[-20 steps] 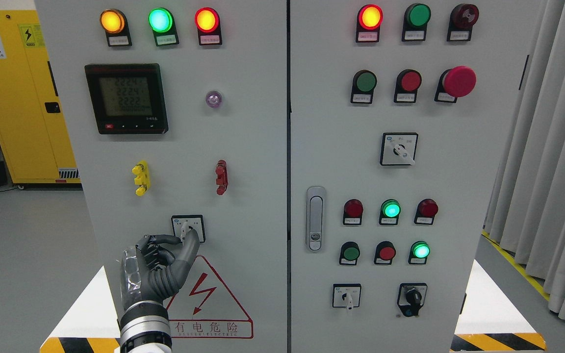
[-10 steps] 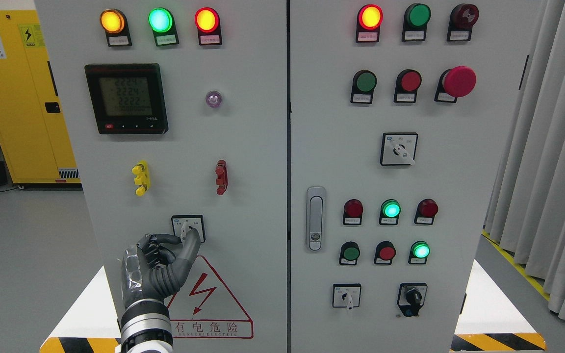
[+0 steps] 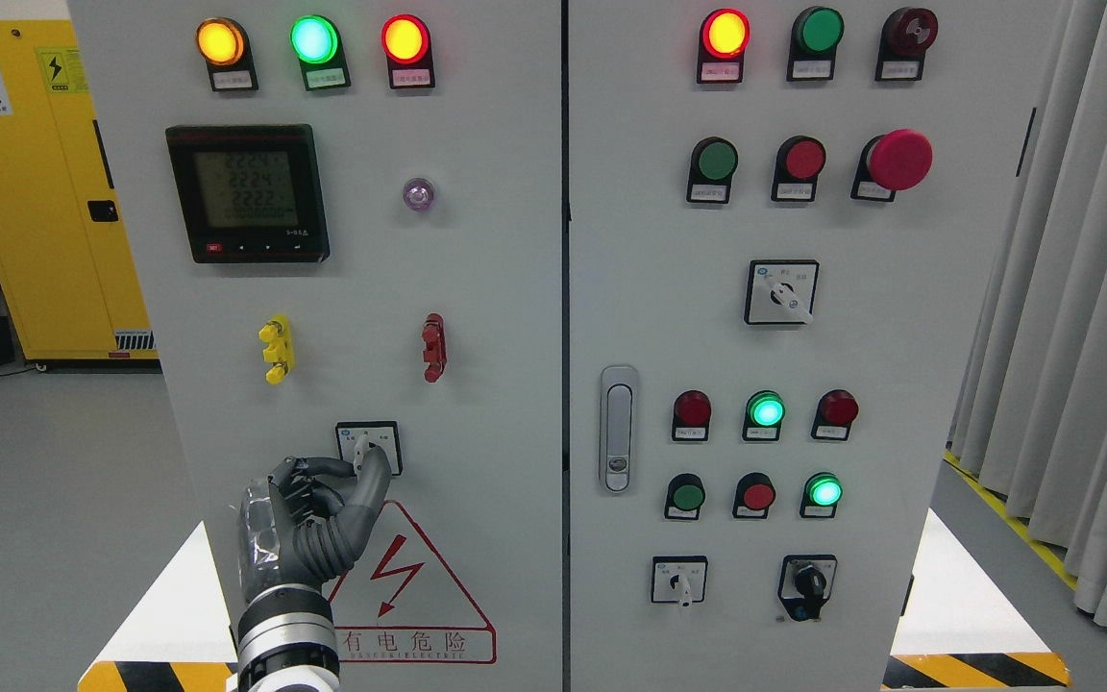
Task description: Turn on light switch 1
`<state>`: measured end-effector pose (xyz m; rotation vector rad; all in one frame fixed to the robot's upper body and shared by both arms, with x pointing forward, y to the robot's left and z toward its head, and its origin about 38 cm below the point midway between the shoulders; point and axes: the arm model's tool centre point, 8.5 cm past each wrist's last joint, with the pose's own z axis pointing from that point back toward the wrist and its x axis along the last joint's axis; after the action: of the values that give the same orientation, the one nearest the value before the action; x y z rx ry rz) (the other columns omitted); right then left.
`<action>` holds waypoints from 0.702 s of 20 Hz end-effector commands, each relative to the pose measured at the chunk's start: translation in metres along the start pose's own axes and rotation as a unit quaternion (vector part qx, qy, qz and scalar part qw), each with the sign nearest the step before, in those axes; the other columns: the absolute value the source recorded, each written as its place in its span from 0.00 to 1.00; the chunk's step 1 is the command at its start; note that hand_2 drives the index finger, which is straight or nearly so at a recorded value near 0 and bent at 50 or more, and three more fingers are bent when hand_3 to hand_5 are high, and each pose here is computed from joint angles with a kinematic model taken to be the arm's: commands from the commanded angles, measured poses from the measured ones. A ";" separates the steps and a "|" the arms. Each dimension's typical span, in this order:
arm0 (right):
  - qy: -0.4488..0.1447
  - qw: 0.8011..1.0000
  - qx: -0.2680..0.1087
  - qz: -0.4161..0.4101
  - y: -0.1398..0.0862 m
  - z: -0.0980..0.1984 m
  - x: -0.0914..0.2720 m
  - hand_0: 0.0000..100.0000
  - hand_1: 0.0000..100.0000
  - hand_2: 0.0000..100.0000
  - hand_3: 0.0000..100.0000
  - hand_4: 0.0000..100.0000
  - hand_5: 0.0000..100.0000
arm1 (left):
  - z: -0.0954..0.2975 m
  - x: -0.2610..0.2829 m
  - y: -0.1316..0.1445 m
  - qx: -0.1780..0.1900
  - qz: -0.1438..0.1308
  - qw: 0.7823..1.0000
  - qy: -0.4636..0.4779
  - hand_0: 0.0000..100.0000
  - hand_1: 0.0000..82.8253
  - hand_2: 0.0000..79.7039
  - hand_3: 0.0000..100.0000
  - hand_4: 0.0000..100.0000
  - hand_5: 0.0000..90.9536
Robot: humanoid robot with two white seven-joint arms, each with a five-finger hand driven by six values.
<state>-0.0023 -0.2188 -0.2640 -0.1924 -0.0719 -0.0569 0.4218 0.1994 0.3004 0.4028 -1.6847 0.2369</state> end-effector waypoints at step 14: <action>0.000 1.000 0.000 0.000 0.000 0.000 0.000 0.00 0.50 0.04 0.00 0.00 0.00 | 0.000 0.000 0.002 0.010 -0.013 1.000 -0.005 0.38 0.81 0.75 0.96 0.91 0.93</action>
<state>-0.0023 -0.2188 -0.2640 -0.1925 -0.0719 -0.0569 0.4216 0.2002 0.3010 0.4303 -1.6860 0.2331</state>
